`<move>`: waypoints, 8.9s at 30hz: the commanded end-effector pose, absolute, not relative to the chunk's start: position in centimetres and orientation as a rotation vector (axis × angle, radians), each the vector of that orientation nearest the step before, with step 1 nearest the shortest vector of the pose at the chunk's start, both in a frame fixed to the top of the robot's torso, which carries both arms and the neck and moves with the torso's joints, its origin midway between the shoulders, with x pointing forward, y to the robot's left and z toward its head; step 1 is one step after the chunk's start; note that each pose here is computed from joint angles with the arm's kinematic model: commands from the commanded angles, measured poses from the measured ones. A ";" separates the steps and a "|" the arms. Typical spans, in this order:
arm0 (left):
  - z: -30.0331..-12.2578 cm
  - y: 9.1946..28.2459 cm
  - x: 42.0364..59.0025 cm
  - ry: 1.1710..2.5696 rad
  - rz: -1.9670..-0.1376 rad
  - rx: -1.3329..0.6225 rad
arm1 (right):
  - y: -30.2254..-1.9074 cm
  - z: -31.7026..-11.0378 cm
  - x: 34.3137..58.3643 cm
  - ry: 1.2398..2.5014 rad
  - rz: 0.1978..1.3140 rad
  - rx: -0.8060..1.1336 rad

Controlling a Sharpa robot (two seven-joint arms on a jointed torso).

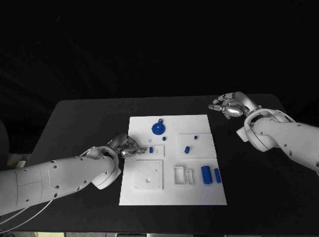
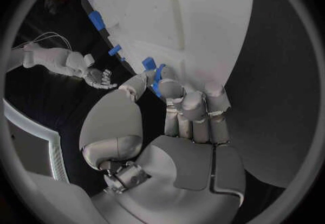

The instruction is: Assemble the parts on the task board

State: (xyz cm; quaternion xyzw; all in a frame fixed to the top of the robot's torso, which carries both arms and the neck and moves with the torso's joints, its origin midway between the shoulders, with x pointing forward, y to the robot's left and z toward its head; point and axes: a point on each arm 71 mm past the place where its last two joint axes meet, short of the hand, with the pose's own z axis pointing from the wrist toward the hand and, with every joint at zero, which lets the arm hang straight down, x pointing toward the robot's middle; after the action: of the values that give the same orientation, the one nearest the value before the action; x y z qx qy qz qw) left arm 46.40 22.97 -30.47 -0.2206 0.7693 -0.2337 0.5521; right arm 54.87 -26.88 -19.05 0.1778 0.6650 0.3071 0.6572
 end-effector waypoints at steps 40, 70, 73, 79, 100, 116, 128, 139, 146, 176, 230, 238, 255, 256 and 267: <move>-30.2 23.0 46.3 1.810 -0.570 -0.550 | -26.6 -19.1 54.8 1.515 0.708 0.390; -28.3 22.8 47.4 1.999 -0.471 -0.454 | -26.5 -19.2 54.9 1.517 0.709 0.390; -27.9 22.6 47.6 2.012 -0.443 -0.416 | -26.4 -19.2 54.9 1.518 0.710 0.390; -26.8 22.1 48.1 1.995 -0.396 -0.345 | -26.4 -19.2 54.9 1.518 0.711 0.389; -26.6 20.9 48.3 2.000 -0.309 -0.129 | -26.2 -19.2 54.8 1.518 0.715 0.388; -26.5 20.3 48.3 1.981 -0.325 -0.111 | -26.1 -19.2 54.8 1.519 0.718 0.387; -26.7 20.6 48.6 2.002 -0.297 -0.104 | -26.1 -19.2 54.8 1.519 0.717 0.387; -27.0 20.6 48.6 2.034 -0.291 -0.085 | -26.1 -19.2 54.8 1.520 0.717 0.387; -27.0 20.2 48.6 2.041 -0.296 -0.077 | -26.1 -19.2 54.9 1.520 0.717 0.387; -26.9 20.9 49.0 2.009 -0.319 -0.157 | -26.1 -19.3 54.9 1.518 0.715 0.387; -21.7 19.6 52.1 1.717 -0.785 -0.299 | -26.0 -19.4 55.0 1.517 0.716 0.388; -20.5 16.9 53.0 1.695 -0.786 -0.056 | -25.8 -19.5 55.2 1.516 0.718 0.392; -21.1 12.1 53.7 1.718 -0.631 0.316 | -25.1 -19.5 55.2 1.518 0.730 0.387; -21.2 11.9 53.7 1.715 -0.629 0.324 | -25.0 -19.5 55.2 1.518 0.732 0.386; -22.7 11.1 53.9 1.751 -0.595 0.362 | -24.6 -19.6 55.2 1.519 0.740 0.383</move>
State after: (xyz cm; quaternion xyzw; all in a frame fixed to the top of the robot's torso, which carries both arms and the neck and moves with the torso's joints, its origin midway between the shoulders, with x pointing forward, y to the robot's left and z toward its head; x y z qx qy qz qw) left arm 53.97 11.32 -22.52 0.1388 0.7479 -0.2633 0.5934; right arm 55.28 -24.82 -19.56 0.1744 0.6668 0.3197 0.6502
